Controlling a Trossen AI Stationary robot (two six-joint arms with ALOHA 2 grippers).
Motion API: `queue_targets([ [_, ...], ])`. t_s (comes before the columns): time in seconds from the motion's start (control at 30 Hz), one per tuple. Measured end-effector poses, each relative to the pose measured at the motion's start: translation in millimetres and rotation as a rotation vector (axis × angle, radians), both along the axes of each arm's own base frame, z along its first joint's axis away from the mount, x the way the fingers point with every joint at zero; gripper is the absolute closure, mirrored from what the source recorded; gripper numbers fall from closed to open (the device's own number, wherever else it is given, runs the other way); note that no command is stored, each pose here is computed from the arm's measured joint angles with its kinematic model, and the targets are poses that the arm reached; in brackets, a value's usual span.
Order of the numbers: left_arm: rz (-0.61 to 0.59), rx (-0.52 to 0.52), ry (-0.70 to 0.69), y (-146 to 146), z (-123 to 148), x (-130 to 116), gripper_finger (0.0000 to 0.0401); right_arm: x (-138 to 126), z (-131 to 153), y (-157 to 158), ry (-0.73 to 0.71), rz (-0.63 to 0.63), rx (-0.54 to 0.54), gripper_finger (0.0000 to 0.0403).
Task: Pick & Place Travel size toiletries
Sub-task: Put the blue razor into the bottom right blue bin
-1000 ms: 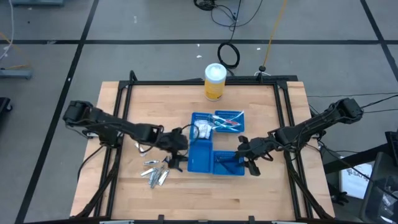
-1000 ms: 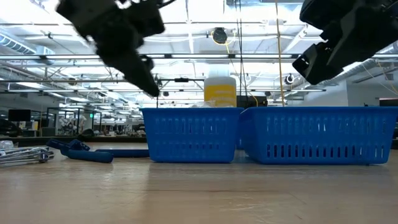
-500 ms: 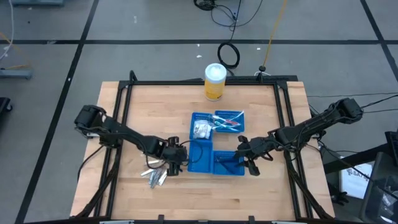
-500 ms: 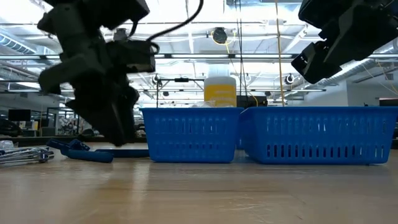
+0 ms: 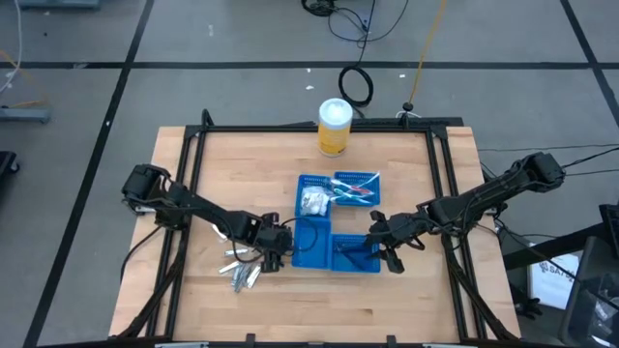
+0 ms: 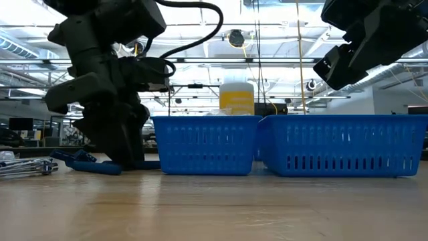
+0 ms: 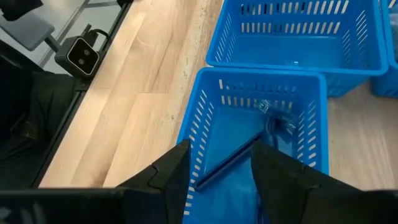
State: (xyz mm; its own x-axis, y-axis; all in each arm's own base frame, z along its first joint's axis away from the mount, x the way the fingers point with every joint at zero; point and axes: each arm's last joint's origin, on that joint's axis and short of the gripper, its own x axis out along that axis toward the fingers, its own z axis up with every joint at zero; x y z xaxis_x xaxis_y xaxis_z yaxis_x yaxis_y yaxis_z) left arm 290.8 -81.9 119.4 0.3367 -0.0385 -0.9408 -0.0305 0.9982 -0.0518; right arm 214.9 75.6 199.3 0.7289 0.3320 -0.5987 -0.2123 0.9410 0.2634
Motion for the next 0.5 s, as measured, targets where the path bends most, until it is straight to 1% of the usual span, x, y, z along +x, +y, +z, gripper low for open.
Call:
queue_targets([
  [0.07,0.011,-0.002,0.015,-0.1,-0.6,-1.2,0.0192,0.0,0.0,0.0,0.000,0.000,0.000,0.0248],
  [0.13,0.014,-0.003,0.024,0.0,-1.0,-2.1,0.0223,0.0,0.0,0.0,0.000,0.000,0.000,0.0248],
  [0.4,0.019,-0.020,0.059,0.2,-1.7,-4.8,0.0377,0.0,-0.1,0.0,0.000,0.000,0.000,0.0248],
  [0.43,0.025,-0.018,0.074,0.9,-1.9,-5.9,0.0386,0.0,0.0,0.0,0.000,0.000,0.000,0.0248],
  [0.5,0.051,-0.014,0.114,2.5,-1.8,-9.7,0.0385,0.0,-0.1,0.0,0.001,0.000,0.000,0.0248],
])
